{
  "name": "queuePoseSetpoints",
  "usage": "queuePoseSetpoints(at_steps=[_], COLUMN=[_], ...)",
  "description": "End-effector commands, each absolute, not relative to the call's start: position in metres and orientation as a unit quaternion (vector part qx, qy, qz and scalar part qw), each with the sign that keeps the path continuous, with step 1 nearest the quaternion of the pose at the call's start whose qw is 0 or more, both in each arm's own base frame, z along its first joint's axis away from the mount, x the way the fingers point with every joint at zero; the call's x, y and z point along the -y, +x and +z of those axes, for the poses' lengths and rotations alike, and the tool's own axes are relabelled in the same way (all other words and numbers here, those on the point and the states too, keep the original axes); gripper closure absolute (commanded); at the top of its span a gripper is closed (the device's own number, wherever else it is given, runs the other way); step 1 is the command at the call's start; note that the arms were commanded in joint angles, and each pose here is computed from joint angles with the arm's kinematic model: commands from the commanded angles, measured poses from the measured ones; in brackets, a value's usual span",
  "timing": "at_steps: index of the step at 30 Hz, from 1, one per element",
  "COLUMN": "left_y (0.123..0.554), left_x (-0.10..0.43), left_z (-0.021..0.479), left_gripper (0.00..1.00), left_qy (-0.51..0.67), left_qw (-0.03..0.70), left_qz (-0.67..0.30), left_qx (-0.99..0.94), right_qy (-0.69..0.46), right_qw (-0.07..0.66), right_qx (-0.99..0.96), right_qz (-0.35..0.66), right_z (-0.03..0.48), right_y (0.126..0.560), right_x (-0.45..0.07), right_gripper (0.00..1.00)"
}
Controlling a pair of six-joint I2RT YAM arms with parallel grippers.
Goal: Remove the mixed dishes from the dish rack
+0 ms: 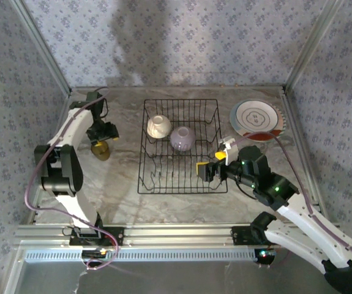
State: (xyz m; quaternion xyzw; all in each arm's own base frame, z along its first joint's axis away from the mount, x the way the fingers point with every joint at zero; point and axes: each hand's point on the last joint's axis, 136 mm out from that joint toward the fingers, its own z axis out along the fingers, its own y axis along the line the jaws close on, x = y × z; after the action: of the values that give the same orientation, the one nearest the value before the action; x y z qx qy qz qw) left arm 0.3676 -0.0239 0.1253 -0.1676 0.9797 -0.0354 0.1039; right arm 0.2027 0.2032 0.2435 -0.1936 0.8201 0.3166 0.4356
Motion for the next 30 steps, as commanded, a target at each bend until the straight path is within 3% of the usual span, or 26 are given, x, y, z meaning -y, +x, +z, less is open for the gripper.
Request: queuePoseSetpoints(at_steps=[1,5,19,30], left_y=[0.368,0.368,0.349,0.321], left_x=[0.031,0.036,0.059,0.112], left_z=[0.160,0.179,0.260,0.293], left_gripper=[0.21,0.01,0.01,0.01], left_qy=[-0.158,-0.155,-0.120,-0.046], left_qw=[0.151,0.177,0.276,0.303], left_qz=[-0.059,-0.080,-0.139,-0.199], left_qx=[-0.974,-0.969,-0.943,-0.931], right_qy=[-0.191,-0.186,-0.179,-0.168], right_qw=[0.427,0.426,0.409,0.387], right_qx=[-0.826,-0.830,-0.844,-0.866], right_qz=[0.315,0.309,0.298,0.269], right_z=[0.240,0.239,0.232,0.225], right_y=[0.201,0.200,0.207,0.220], right_x=[-0.203,-0.199,-0.203,-0.205], right_gripper=[0.00,0.00,0.00,0.00])
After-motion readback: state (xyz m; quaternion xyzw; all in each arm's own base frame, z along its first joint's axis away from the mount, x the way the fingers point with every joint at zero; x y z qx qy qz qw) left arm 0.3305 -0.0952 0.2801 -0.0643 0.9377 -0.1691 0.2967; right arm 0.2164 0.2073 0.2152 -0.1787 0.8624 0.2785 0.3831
